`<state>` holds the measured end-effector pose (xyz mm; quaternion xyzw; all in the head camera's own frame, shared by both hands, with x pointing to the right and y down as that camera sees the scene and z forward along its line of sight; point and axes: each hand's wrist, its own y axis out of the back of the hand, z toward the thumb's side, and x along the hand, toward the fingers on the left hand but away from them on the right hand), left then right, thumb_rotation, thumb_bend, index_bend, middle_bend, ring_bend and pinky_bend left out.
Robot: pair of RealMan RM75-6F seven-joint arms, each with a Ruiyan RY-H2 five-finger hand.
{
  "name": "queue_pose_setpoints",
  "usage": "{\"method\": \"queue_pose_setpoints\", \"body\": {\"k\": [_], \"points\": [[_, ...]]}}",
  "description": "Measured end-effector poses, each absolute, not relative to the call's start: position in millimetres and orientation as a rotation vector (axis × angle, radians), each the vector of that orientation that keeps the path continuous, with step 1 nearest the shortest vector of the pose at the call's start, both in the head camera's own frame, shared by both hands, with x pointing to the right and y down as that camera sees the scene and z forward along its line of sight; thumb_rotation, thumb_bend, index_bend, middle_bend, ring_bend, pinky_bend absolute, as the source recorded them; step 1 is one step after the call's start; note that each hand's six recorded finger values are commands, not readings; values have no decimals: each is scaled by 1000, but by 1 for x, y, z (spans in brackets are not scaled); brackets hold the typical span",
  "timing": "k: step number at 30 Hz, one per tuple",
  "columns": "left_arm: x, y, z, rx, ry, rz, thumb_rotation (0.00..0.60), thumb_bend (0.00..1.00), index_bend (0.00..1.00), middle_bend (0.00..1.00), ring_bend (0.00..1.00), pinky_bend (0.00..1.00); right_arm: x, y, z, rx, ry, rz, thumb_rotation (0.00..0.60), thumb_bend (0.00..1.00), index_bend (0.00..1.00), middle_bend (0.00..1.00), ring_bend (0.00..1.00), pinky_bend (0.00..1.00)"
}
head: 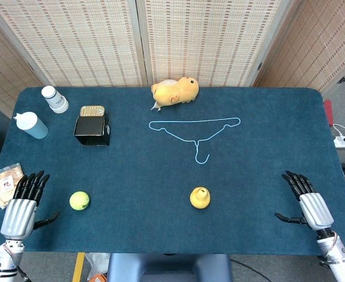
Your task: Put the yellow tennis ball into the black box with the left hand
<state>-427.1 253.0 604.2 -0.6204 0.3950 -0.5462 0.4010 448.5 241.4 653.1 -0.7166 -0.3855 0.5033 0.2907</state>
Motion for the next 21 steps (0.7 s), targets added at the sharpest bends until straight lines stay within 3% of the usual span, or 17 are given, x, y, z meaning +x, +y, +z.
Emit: {"method": "queue_pose_setpoints", "body": {"k": [11,13,14,15,16,17,19,20,21], "points": [[-426,262,611,-1617,975,-1373,401,132,0,0,0,0,447,243,651,-1914,-1026,1328,594,0,0,0,0,0],[-428,261,610,-1613,977,-1359,398,131,30,8,20,71,447,242,651,-1911,-1026,1329,593,0,0,0,0,0],[-428,260,610,-1614,980,-1351,388,131,132,71,103,219,447,242,652,-1911,-1028,1329,594,0,0,0,0,0],[-427,260,610,-1619,987,-1339,356,133,322,217,266,443,447,242,652,-1911,-1029,1331,594,0,0,0,0,0],[-427,259,609,-1625,994,-1329,337,133,484,362,417,604,447,242,652,-1912,-1030,1331,594,0,0,0,0,0],[-427,259,609,-1634,1002,-1320,307,134,722,602,644,812,446,241,652,-1913,-1030,1331,594,0,0,0,0,0],[-428,261,611,-1664,1014,-1303,273,151,966,913,922,986,445,240,652,-1912,-1025,1330,594,0,0,0,0,0],[-430,261,612,-1675,1014,-1300,290,172,998,975,976,1000,444,240,652,-1912,-1021,1330,593,0,0,0,0,0],[-432,262,613,-1681,1012,-1299,355,203,1000,998,997,1000,443,240,653,-1914,-1016,1330,593,0,0,0,0,0]]}}
